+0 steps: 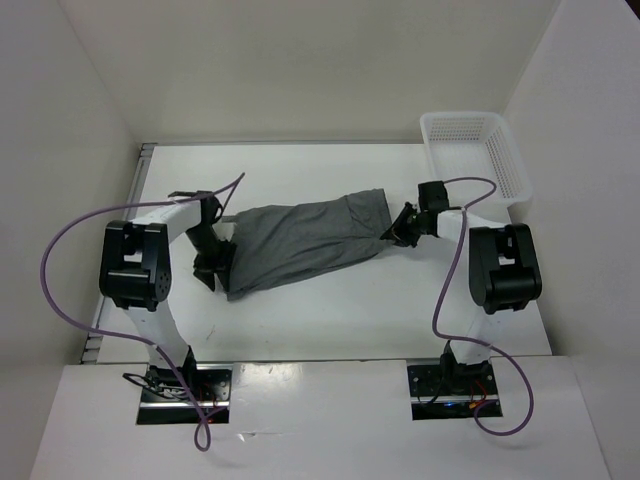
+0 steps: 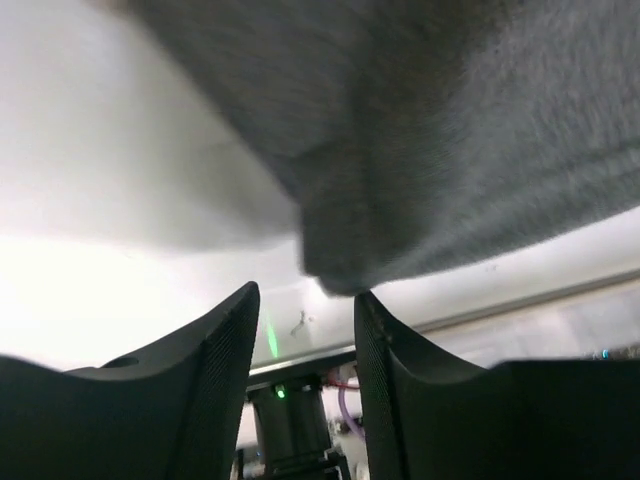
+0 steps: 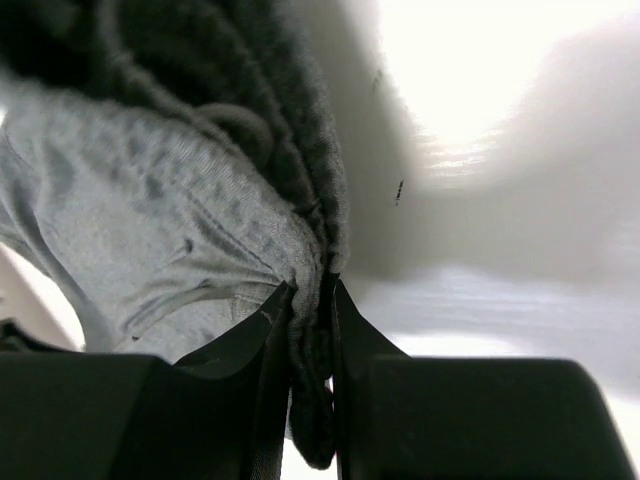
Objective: Fold and stack the shorts
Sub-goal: Fold the shorts
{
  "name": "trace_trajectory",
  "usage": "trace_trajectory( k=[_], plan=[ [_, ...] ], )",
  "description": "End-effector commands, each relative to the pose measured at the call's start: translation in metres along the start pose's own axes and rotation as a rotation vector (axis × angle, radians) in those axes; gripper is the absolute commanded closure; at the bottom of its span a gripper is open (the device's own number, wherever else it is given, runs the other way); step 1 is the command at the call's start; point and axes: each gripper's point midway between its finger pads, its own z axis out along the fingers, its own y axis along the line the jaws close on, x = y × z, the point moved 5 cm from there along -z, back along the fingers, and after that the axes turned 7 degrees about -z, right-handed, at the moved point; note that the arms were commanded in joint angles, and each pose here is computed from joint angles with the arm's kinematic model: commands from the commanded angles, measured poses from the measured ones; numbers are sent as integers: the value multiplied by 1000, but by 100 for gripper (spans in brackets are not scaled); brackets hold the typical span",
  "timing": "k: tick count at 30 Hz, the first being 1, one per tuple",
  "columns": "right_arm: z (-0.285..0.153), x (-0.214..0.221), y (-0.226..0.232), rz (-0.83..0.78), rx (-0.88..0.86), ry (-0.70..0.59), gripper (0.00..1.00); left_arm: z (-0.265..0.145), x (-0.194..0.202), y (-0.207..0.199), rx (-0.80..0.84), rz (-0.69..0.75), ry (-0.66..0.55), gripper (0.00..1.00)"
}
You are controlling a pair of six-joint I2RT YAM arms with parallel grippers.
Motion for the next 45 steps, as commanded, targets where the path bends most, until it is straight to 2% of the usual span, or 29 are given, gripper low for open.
trace_trajectory(
  k=[1,6,8,11,13,17,18,20,21,23,24,25,27,28,30,32,38,41,42,43,45],
  plan=[
    [-35,-31,22,-123,37,-118,100,-23,-21,6,-17,-5,-116,49],
    [-57,-48,39,-257,84,-162,100,-47,-57,2,31,4,-244,42],
    [-59,-46,42,-285,119,-142,100,-35,-76,-5,68,25,-244,41],
    [-71,-56,68,-384,164,-181,100,-20,-100,-23,65,84,-247,41],
    [-79,-56,77,-428,216,-196,100,-20,-119,-28,59,111,-306,40],
    [-90,-50,135,-600,202,-247,100,-6,-147,-25,7,115,-327,40],
    [-85,-31,158,-697,194,-243,100,-5,-151,-25,7,115,-327,40],
    [-87,-16,193,-794,164,-256,100,2,-158,-25,16,116,-323,43],
    [-70,11,211,-870,149,-208,100,0,-163,-26,17,118,-333,49],
    [-69,28,245,-938,97,-200,100,7,-165,-26,25,117,-319,59],
    [-49,43,251,-1003,102,-156,100,4,-169,-27,26,121,-338,63],
    [-51,66,279,-1072,47,-169,100,8,-169,-26,25,119,-328,70],
    [-24,97,291,-1170,38,-112,100,7,-171,-27,35,123,-339,75],
    [-25,118,310,-1247,-7,-114,100,5,-174,-28,36,125,-348,78],
    [3,146,307,-1340,13,-27,100,5,-176,-28,37,128,-358,83],
    [6,164,324,-1383,-68,-14,100,0,-177,-31,50,134,-376,84],
    [37,184,339,-1313,-177,48,100,-2,-176,-23,50,115,-379,84],
    [45,191,336,-1306,-194,82,98,-9,-180,-7,25,79,-400,74],
    [45,191,336,-1306,-194,82,94,-13,-180,-4,-5,75,-413,69],
    [49,193,336,-1295,-194,83,89,-24,-181,6,-18,51,-434,60],
    [49,193,336,-1295,-194,83,74,-37,-183,16,-38,30,-468,53]
  ],
)
